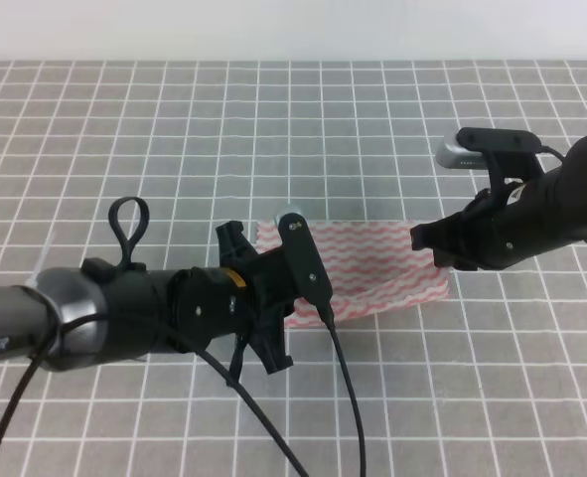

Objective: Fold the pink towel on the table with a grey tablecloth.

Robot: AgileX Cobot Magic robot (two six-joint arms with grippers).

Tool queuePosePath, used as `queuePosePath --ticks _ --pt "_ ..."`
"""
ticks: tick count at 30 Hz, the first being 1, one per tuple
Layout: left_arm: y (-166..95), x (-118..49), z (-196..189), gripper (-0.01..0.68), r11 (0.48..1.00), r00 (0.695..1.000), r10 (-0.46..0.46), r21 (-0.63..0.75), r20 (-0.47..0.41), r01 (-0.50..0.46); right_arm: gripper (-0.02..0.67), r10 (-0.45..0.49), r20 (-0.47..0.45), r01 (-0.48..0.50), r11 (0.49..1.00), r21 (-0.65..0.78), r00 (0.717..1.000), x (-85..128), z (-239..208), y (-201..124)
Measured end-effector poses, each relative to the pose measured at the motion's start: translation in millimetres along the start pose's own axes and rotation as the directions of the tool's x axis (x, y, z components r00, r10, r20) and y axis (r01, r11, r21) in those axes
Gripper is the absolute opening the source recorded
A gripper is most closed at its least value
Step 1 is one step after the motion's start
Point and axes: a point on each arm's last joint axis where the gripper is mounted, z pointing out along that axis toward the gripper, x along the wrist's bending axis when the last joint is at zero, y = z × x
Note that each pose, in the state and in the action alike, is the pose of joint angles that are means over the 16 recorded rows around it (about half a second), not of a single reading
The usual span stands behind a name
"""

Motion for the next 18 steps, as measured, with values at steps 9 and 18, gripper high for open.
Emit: queuePosePath --ticks 9,18 --pt "-0.1 8.6 5.2 -0.001 0.999 0.999 -0.036 0.001 -0.021 0.036 -0.017 0.001 0.005 -0.001 1.0 0.01 1.0 -1.5 5.8 -1.2" --pt "-2.0 21.1 9.8 -0.001 0.998 0.997 -0.065 0.007 -0.035 0.065 -0.017 0.004 0.011 -0.004 1.0 0.003 1.0 -3.2 12.4 -0.9"
